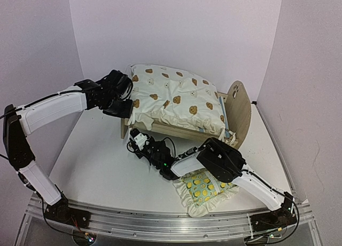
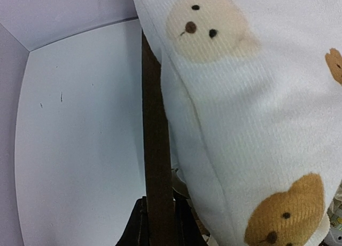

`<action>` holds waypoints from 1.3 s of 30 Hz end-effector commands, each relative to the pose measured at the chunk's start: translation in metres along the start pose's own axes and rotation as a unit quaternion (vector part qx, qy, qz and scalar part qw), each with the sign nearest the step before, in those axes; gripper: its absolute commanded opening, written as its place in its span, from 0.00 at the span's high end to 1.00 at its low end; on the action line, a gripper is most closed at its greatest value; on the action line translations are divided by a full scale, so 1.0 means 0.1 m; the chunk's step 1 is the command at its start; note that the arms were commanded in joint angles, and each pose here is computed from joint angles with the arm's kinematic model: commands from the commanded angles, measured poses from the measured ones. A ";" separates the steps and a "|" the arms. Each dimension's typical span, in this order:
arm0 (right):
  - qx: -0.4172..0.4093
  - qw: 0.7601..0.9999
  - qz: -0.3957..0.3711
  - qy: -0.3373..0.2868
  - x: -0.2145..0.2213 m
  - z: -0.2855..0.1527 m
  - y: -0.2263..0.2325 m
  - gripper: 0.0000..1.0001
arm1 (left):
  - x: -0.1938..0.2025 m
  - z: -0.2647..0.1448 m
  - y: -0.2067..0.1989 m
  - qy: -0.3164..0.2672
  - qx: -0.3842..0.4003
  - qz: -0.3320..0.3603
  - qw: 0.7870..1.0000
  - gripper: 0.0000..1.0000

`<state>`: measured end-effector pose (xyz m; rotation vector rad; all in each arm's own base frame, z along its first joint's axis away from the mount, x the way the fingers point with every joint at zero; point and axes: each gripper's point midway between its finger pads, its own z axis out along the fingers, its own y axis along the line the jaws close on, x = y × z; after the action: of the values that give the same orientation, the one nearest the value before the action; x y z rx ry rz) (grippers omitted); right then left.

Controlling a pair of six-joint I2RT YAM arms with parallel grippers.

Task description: Set up the pet bed

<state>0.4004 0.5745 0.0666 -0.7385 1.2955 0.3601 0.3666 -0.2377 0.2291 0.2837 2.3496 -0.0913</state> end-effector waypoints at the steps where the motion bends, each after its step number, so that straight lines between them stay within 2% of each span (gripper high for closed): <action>1: 0.034 0.999 -0.009 -0.028 -0.11 0.08 -0.11 0.57 | -0.87 -0.88 -0.29 -0.148 0.121 -0.031 0.981 1.00; 6: 0.043 0.998 -0.008 -0.033 -0.10 0.11 -0.12 0.62 | -0.85 -0.87 -0.29 -0.147 0.121 -0.030 0.981 1.00; 18: 0.038 0.998 0.024 -0.041 -0.27 -0.07 -0.09 0.99 | -0.81 -0.82 -0.27 -0.143 0.114 -0.031 0.983 1.00; 24: 0.004 0.999 0.027 -0.028 -0.37 -0.40 0.19 1.00 | -0.75 -0.71 -0.27 -0.139 0.108 -0.035 0.984 1.00; 39: -0.038 0.999 0.031 -0.010 -0.62 -0.94 0.47 1.00 | -0.44 -0.51 -0.28 -0.114 0.114 -0.050 0.986 1.00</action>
<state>0.2987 0.5571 0.0489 -0.8365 1.3540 0.4107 0.3566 -0.2328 0.2156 0.2719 2.3709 -0.1108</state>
